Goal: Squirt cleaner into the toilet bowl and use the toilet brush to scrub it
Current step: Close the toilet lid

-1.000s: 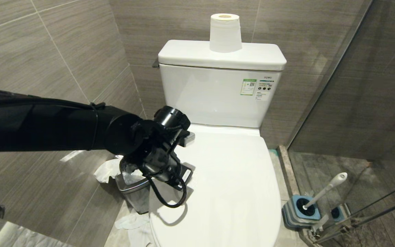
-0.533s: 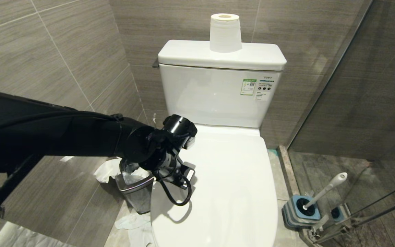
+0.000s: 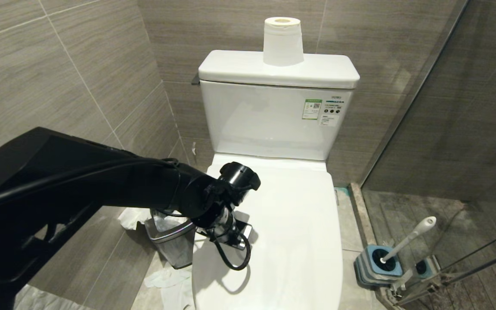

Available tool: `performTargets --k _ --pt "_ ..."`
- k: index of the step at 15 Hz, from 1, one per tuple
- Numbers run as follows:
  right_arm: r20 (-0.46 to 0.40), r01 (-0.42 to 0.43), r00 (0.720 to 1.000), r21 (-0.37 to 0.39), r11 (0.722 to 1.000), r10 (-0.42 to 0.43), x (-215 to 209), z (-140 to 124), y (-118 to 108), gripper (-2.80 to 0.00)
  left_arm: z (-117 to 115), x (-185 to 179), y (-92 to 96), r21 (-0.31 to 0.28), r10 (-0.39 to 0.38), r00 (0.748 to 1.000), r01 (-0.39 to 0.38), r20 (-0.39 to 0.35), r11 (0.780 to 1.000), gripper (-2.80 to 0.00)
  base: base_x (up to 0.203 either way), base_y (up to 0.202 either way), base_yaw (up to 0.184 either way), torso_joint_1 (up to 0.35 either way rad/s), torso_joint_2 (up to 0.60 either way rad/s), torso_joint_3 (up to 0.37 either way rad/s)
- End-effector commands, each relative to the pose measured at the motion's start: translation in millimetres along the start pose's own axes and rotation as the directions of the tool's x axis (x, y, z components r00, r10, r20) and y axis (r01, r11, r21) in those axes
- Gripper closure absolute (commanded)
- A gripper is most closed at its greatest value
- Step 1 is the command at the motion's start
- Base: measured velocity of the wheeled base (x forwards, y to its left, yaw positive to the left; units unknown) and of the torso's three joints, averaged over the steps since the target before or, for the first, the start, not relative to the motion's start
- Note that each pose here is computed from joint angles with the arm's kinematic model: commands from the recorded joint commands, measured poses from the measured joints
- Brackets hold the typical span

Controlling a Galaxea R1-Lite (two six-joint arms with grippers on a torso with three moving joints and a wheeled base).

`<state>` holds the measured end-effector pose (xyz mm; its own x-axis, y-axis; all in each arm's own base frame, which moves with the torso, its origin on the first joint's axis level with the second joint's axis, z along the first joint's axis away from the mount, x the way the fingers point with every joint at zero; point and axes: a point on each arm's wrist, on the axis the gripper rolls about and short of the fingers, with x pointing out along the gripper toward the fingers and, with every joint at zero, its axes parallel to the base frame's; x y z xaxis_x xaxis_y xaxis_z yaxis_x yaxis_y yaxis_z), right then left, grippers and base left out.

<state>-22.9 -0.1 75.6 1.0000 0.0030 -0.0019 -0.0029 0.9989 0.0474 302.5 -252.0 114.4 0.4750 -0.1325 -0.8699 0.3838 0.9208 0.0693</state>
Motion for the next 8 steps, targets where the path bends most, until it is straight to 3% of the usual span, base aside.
performTargets --k 1,5,8 --pt "0.000 0.000 1.000 0.000 1.000 0.000 0.1 0.0 0.0 0.00 -3.1 6.3 -4.5 -0.035 0.002 1.000 -0.002 -0.020 0.999 0.00 0.000 0.000 0.000 0.000 0.00 0.000" --pt "-0.002 0.000 1.000 0.000 1.000 0.000 0.1 0.0 0.0 0.00 -6.5 7.9 -6.3 -0.087 0.003 0.999 -0.006 -0.033 0.996 0.00 0.000 0.000 0.000 0.000 0.00 0.000" --pt "-0.001 -0.002 1.000 0.000 1.000 0.002 0.1 0.0 0.0 0.00 -10.1 9.9 -8.8 -0.083 0.003 0.999 -0.006 -0.044 0.997 0.00 0.000 0.000 0.000 0.000 0.00 0.000"
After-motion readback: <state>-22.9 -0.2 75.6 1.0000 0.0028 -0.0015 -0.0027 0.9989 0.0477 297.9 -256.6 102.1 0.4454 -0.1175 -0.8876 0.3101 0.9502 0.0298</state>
